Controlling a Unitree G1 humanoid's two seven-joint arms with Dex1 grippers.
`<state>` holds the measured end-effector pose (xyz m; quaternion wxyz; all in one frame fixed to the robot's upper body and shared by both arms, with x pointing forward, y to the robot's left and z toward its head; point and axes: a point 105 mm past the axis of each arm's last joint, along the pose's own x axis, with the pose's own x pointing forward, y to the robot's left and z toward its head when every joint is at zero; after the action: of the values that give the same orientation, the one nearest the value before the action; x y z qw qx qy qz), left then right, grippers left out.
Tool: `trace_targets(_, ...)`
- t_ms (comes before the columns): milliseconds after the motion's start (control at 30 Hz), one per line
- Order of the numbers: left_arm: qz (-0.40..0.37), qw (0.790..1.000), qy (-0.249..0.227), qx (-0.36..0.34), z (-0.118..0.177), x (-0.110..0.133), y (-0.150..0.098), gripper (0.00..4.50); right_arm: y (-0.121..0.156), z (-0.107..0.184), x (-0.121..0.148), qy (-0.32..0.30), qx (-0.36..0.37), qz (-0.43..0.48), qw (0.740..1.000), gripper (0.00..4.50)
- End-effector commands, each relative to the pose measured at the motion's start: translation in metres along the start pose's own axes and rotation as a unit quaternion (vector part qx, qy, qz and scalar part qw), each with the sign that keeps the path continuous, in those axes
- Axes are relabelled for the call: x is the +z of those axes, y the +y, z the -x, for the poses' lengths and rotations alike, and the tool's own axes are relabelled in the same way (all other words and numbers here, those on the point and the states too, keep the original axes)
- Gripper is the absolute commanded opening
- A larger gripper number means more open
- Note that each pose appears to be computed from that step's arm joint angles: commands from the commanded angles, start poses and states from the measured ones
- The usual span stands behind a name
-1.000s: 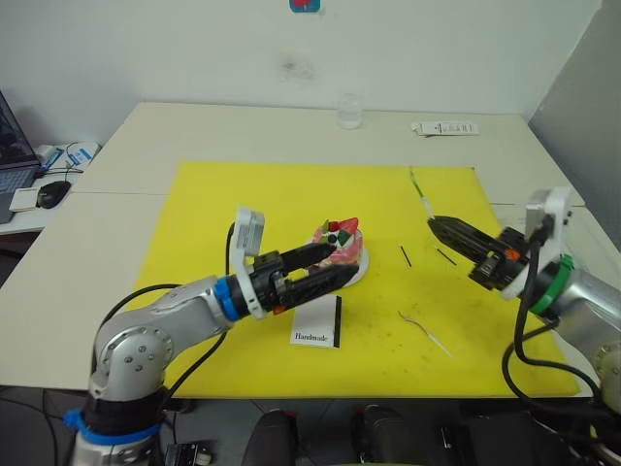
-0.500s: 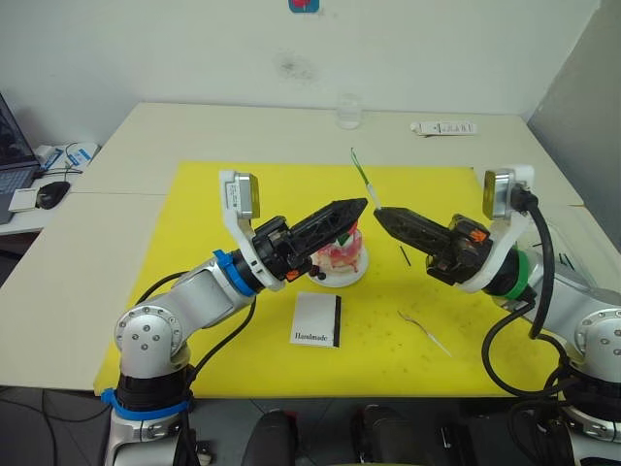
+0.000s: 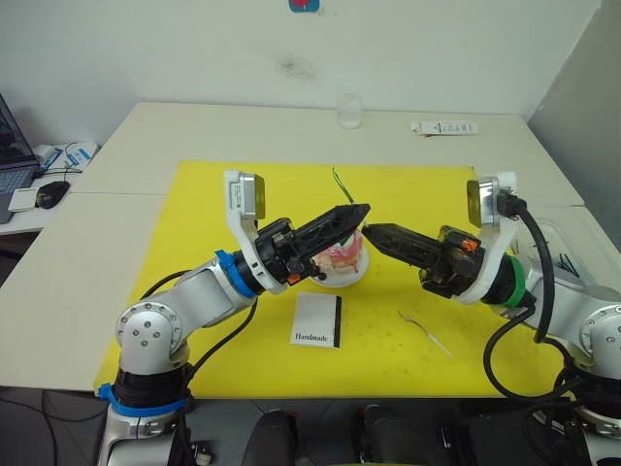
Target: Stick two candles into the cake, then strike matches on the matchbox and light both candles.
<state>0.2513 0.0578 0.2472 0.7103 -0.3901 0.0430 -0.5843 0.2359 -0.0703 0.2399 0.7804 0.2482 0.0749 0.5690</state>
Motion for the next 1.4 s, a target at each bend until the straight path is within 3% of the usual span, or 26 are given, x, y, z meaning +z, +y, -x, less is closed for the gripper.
trace_targets(33,0.001,0.999,-0.011,-0.031,-0.004,0.005,-0.008,1.46,0.007,-0.003,0.007,-0.008,0.018,0.009,1.000,0.00)
trace_targets(200,0.009,0.999,-0.009,-0.037,-0.004,0.003,-0.008,0.01,0.004,-0.005,0.007,-0.004,0.017,0.009,1.000,0.00)
trace_targets(367,0.011,0.999,-0.006,-0.042,-0.001,0.002,-0.010,0.01,0.005,-0.005,0.010,-0.011,0.023,-0.006,1.000,0.00)
trace_targets(467,0.002,0.999,-0.009,-0.037,0.001,0.005,-0.010,0.00,0.004,-0.004,0.012,-0.013,0.017,-0.002,1.000,0.58)
trace_targets(633,-0.097,0.995,0.022,0.013,0.008,0.013,-0.003,0.00,-0.004,0.007,0.015,0.008,-0.022,0.042,0.999,2.32)
trace_targets(733,-0.181,0.981,0.031,0.060,0.016,0.029,0.008,0.00,-0.012,0.014,0.014,0.052,-0.063,0.128,0.988,3.42)
trace_targets(800,-0.250,0.963,0.063,0.081,0.021,0.031,0.013,0.00,-0.013,0.015,0.015,0.078,-0.073,0.191,0.976,4.10)
trace_targets(1000,-0.333,0.932,0.071,0.126,0.029,0.047,0.041,0.00,-0.014,0.011,0.007,0.153,-0.065,0.343,0.924,4.10)
trace_targets(1167,-0.363,0.917,0.087,0.142,0.032,0.044,0.066,0.00,-0.021,0.006,0.002,0.155,-0.066,0.374,0.912,4.10)
trace_targets(1400,-0.371,0.912,0.110,0.138,0.035,0.033,0.081,0.00,-0.026,0.006,-0.005,0.157,-0.073,0.391,0.904,4.10)
